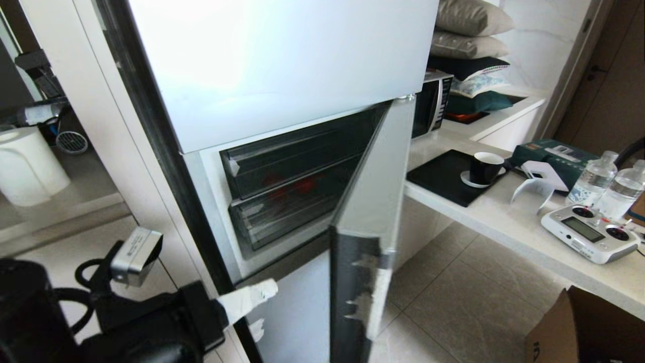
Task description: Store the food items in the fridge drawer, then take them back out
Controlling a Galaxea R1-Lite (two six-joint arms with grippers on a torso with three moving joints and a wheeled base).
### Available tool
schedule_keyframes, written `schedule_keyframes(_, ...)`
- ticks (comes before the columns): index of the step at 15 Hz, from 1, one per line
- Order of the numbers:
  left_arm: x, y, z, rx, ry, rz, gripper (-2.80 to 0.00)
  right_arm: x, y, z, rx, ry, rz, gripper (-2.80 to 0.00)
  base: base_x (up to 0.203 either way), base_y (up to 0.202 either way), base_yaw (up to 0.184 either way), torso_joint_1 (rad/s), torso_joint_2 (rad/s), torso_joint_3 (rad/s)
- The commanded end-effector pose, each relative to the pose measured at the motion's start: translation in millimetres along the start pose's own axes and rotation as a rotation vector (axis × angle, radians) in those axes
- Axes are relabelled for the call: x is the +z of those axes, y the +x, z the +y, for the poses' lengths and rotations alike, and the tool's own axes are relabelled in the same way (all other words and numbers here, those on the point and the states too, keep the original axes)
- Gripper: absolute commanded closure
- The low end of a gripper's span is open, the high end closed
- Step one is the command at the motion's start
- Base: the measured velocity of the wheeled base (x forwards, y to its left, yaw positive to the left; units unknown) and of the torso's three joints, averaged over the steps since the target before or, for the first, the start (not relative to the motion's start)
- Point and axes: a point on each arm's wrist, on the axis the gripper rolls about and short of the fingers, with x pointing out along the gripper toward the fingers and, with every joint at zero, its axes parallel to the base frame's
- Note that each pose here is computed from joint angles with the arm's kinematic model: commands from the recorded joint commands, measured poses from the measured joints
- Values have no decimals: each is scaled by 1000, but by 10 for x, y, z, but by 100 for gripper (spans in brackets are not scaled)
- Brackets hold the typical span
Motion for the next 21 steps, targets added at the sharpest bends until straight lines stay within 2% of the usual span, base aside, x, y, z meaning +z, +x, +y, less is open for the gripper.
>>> schedule_keyframes(1, -75, -276, 101, -50, 140, 37, 0, 0, 0, 0, 1, 0, -1, 0, 0, 0, 0, 0, 0, 0)
schedule_keyframes(2, -82, -316, 132, -48, 201, 34, 0, 1, 1, 0, 2, 0, 1, 0, 0, 0, 0, 0, 0, 0)
schedule_keyframes(3, -39, -347, 149, -32, 230, -4, 0, 1, 1, 0, 1, 0, 1, 0, 0, 0, 0, 0, 0, 0)
schedule_keyframes(5, 117, -459, 171, 11, 306, -128, 0, 0, 0, 0, 1, 0, -1, 0, 0, 0, 0, 0, 0, 0)
schedule_keyframes(6, 199, -536, 198, 53, 374, -194, 0, 1, 1, 0, 1, 0, 1, 0, 0, 0, 0, 0, 0, 0)
schedule_keyframes(8, 304, -769, 234, 148, 542, -311, 0, 0, 0, 0, 1, 0, 0, 0, 0, 0, 0, 0, 0, 0)
schedule_keyframes(10, 309, -1072, 225, 241, 676, -412, 0, 0, 0, 0, 1, 0, 0, 0, 0, 0, 0, 0, 0, 0)
schedule_keyframes(11, 267, -1219, 234, 303, 717, -452, 0, 1, 1, 0, 1, 0, 0, 0, 0, 0, 0, 0, 0, 0)
schedule_keyframes(13, 61, -1510, 348, 468, 746, -520, 0, 0, 0, 0, 1, 0, -1, 0, 0, 0, 0, 0, 0, 0)
schedule_keyframes(15, -287, -1665, 633, 614, 759, -510, 0, 0, 0, 0, 1, -2, -1, 0, 0, 0, 0, 0, 0, 0)
schedule_keyframes(16, -406, -1687, 744, 654, 763, -499, 0, 0, 0, 0, 1, 2, 0, 0, 0, 0, 0, 0, 0, 0)
schedule_keyframes(17, -503, -1670, 857, 682, 755, -453, 0, 1, 1, 0, 1, 3, 1, 0, 0, 0, 0, 0, 0, 0)
schedule_keyframes(18, -577, -1634, 940, 644, 757, -359, 0, 0, 0, 0, 1, 1, 0, 0, 0, 0, 0, 0, 0, 0)
schedule_keyframes(19, -641, -1608, 991, 584, 754, -230, 0, 0, 0, 0, 1, 1, 0, 0, 0, 0, 0, 0, 0, 0)
schedule_keyframes(20, -662, -1601, 1009, 583, 743, -156, 0, 0, 0, 0, 1, 3, 0, 0, 0, 0, 0, 0, 0, 0)
schedule_keyframes(21, -682, -1613, 1033, 643, 748, -133, 0, 1, 1, 0, 1, 3, 1, 0, 0, 0, 0, 0, 0, 0)
